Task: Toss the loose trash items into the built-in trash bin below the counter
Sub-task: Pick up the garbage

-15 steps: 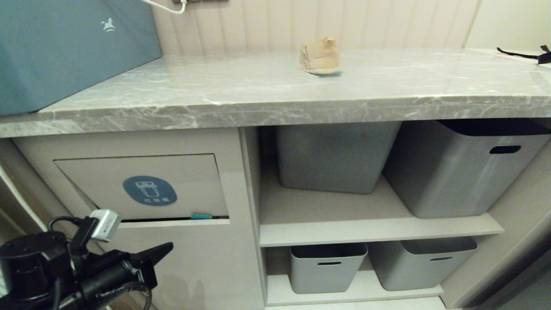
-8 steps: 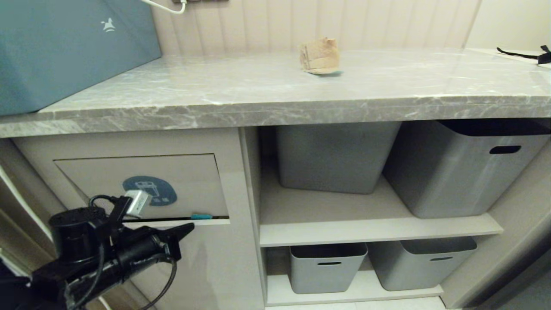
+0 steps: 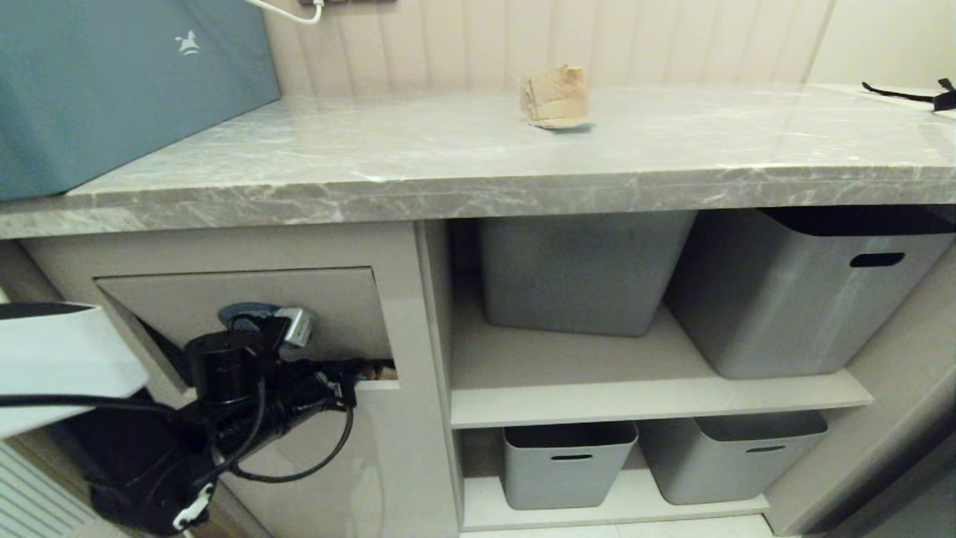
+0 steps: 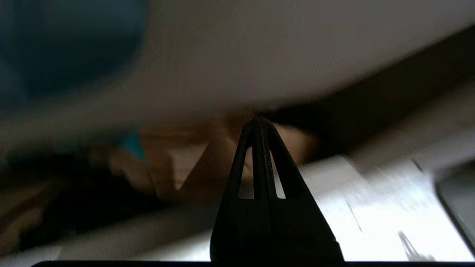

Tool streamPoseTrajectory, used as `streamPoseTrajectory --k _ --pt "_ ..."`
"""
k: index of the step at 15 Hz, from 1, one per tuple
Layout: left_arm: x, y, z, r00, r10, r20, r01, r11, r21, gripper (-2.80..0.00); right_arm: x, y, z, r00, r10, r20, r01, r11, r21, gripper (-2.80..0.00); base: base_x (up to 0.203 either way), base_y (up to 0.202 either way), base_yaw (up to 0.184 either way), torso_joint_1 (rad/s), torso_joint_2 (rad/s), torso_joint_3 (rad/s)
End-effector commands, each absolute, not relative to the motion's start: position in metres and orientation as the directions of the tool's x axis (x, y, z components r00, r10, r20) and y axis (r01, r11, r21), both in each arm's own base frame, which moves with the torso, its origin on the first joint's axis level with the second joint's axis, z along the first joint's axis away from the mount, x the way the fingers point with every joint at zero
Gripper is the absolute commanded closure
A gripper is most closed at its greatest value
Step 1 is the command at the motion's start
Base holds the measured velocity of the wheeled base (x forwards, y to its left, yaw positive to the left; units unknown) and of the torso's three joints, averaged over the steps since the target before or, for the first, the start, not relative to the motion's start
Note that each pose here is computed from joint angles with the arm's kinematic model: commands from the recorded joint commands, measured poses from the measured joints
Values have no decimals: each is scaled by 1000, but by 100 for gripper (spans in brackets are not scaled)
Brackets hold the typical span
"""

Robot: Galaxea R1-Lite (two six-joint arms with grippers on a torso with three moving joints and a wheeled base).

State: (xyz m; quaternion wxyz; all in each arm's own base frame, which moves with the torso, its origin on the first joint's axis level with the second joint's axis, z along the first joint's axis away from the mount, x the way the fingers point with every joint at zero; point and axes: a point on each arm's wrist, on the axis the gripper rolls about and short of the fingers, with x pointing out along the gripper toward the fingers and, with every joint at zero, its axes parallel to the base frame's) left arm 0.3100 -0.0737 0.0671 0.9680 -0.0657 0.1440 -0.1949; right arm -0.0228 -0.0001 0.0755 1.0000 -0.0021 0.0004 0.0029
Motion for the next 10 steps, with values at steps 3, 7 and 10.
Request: streamPoseTrajectory --k 3,7,10 --pt "338 -78 52 895 -374 -245 337 924 -179 0 -23 0 75 1000 7 0 -7 1000 -5 0 0 0 0 0 0 0" --pt "346 -79 58 906 -368 -210 336 926 -174 0 -23 0 75 1000 6 0 -6 1000 -5 0 0 0 0 0 0 0" --pt "340 -76 65 915 -350 -204 318 932 -173 0 -23 0 75 1000 6 1 -6 1000 -5 0 0 0 0 0 0 0"
